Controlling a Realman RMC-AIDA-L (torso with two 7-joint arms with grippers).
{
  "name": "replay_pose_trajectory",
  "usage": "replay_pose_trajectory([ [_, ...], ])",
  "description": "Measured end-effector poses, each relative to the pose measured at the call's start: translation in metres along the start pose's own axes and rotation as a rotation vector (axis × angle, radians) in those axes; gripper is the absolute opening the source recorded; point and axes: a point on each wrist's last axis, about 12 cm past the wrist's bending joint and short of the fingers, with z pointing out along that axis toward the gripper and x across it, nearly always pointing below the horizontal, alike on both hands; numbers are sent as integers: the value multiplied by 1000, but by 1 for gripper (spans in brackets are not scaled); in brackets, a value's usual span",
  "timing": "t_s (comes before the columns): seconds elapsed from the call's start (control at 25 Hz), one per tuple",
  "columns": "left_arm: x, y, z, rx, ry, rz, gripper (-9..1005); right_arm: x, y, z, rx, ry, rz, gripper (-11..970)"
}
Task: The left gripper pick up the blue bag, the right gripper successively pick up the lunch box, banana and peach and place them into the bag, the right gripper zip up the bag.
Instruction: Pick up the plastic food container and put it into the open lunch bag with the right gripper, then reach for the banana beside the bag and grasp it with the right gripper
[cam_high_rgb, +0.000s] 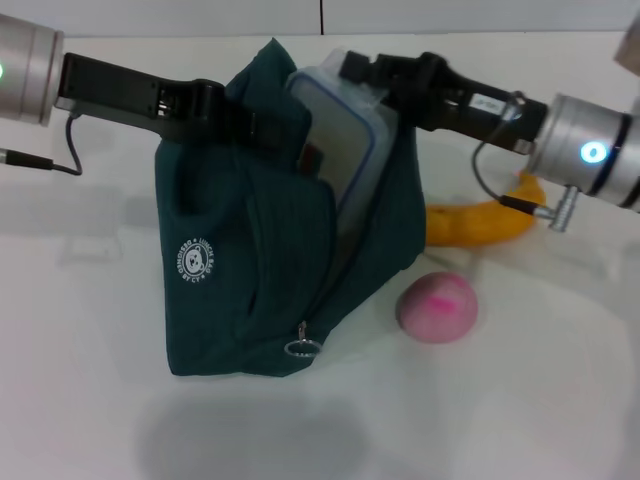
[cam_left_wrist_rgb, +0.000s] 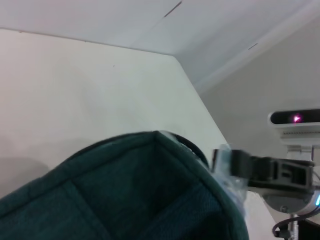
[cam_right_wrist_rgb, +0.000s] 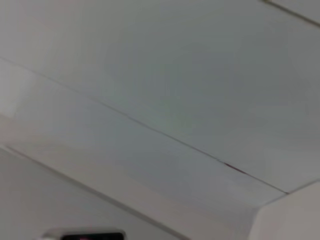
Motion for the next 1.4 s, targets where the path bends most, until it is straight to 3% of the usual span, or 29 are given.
replay_pose_trajectory([
  [0.28,1,1,-4,3,-12,-2,41,3,6,13,-7,36,-30,121],
  [0.64,0,3,-12,-1,-39,-6,41,5,8,-6,-67,-23,-56,126],
  [0.72,0,4,-15,-5,-47,-11,41,3,9,-12,-85,-43,-63,347],
  [0.92,3,8,-23,-17,-64,-22,41,-3,11,-40,-139,-144,-121,542],
  [1.16,4,9,-29,-20,-79,-27,41,-15,21,-77,-180,-148,-299,803],
  [1.4,7,11,-31,-19,-85,-33,41,-45,32,-91,-5,46,-560,856],
])
